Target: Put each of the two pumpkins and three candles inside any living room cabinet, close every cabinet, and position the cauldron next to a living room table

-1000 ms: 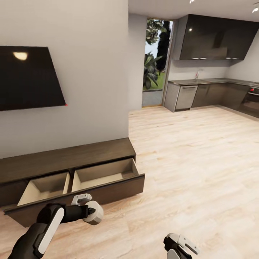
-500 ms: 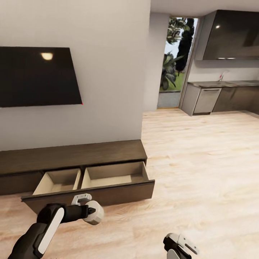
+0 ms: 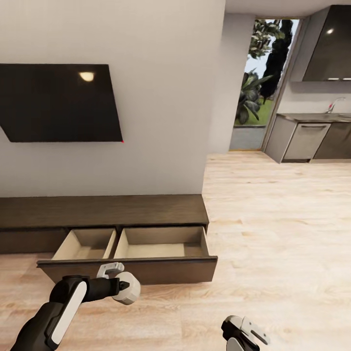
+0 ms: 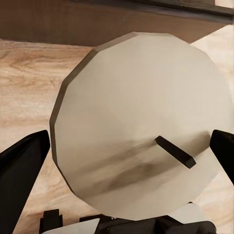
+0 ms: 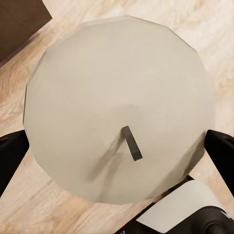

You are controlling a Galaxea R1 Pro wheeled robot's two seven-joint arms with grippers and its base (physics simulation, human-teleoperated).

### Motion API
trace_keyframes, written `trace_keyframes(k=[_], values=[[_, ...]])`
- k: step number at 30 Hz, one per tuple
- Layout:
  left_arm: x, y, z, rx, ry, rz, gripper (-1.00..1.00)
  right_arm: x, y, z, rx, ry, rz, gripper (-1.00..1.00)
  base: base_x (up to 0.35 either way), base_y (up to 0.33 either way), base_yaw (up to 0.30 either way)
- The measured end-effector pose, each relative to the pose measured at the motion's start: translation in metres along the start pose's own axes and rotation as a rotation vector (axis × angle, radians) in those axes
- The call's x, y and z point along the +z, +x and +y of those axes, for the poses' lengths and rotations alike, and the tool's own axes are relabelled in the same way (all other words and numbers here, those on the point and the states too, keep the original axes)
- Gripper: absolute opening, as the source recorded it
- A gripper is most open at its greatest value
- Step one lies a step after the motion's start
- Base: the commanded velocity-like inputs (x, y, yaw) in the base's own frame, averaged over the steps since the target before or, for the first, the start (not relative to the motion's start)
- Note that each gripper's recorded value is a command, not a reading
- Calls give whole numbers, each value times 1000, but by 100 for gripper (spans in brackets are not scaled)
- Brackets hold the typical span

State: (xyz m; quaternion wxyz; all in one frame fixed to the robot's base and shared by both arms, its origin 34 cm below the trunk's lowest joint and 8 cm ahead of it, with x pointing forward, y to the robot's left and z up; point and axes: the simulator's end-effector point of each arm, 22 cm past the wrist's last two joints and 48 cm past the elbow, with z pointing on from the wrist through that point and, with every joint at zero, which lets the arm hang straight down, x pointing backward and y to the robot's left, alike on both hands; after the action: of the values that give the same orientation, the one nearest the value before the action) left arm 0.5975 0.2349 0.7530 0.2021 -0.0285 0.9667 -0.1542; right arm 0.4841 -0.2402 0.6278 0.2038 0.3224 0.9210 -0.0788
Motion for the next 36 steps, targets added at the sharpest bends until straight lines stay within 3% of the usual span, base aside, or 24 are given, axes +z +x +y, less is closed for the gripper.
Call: trace_keyframes(k=[2,7,21,27,33,36], values=[[0,0,0,0,0,0,-100,0,0,0,0,0,0,-100,17,-7,7],[0,0,0,0,-1,0,-100,-5,10,11,-55,-25,0,-100,120,12,1],[-1,-1,0,1,-1,-2,-100,-11,11,22,-77,-49,-5,-100,107,-62,189],[-4,-4,-3,5,6,-8,-100,-59,5,88,-192,-212,-1,-100,1,-1,50],[-12,-13,-9,19,11,-26,-100,-102,-35,126,-313,-216,-19,-100,0,0,4],[-23,-27,-17,34,26,-63,-100,-132,-57,153,-323,-231,-43,-100,0,0,0]])
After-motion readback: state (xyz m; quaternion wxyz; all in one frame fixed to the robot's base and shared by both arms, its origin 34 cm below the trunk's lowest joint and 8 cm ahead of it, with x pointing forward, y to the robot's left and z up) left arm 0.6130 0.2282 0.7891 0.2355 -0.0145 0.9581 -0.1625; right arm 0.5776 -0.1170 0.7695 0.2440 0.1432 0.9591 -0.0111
